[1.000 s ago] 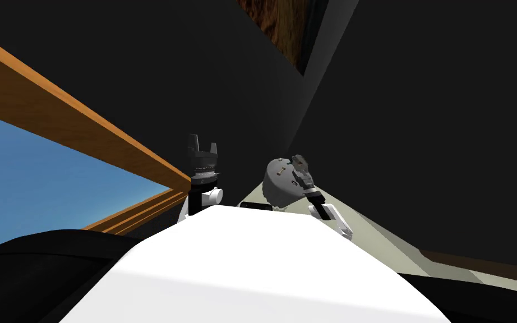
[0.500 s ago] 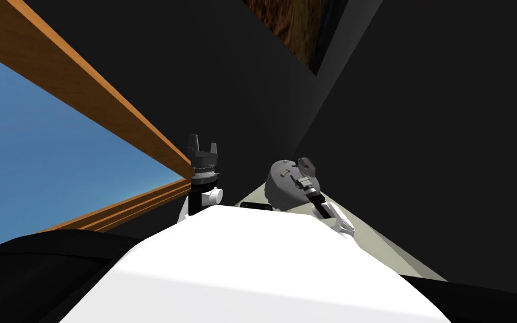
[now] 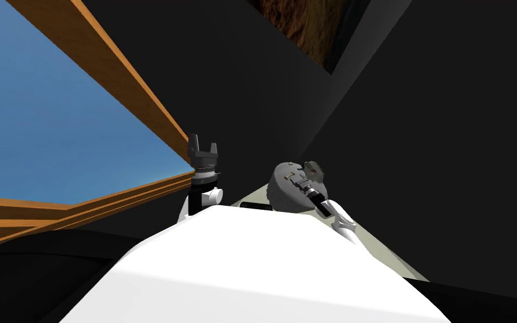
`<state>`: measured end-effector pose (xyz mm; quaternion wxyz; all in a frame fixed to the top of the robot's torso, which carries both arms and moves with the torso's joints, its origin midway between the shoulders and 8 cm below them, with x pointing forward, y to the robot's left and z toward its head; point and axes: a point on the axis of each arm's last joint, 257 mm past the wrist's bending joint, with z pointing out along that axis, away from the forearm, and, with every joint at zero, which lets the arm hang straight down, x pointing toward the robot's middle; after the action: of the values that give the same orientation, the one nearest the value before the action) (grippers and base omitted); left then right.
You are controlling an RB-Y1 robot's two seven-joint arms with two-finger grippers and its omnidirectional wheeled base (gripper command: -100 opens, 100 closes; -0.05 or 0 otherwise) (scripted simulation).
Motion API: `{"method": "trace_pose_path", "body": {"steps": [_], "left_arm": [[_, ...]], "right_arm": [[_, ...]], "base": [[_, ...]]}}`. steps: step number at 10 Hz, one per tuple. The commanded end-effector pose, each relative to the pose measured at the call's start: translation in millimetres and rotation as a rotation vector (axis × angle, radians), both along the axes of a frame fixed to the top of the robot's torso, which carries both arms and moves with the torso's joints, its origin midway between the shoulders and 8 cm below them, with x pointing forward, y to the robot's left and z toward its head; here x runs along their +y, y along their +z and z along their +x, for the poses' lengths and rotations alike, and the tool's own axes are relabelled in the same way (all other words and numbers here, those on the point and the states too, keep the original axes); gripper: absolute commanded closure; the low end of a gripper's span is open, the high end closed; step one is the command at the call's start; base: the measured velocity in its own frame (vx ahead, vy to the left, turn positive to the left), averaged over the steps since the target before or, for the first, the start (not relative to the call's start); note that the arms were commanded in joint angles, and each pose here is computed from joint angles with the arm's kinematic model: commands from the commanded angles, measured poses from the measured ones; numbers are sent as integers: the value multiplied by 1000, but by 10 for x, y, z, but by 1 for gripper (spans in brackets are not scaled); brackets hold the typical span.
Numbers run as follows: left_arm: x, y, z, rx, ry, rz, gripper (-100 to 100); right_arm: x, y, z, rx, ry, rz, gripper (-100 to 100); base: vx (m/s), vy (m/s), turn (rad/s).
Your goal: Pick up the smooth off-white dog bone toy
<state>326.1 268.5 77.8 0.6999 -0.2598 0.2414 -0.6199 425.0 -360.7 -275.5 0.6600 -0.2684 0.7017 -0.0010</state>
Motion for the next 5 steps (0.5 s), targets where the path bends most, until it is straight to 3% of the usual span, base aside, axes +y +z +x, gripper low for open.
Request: {"method": "trace_pose_path", "body": {"steps": [1, 3, 4, 5], "left_arm": [[0, 0, 0, 0, 0, 0, 0], [0, 0, 0, 0, 0, 0, 0], [0, 0, 0, 0, 0, 0, 0], [-1, 0, 0, 0, 0, 0, 0]], "right_arm": [[-31, -137, 28, 17, 38, -101, -100], [-121, -332, -33, 58, 30, -135, -100], [-120, -375, 7, 58, 76, -219, -100], [-195, -507, -43, 88, 69, -236, -100]], "base": [[-14, -50, 248], [-13, -33, 100], [-17, -26, 301], [-15, -40, 212]]}}
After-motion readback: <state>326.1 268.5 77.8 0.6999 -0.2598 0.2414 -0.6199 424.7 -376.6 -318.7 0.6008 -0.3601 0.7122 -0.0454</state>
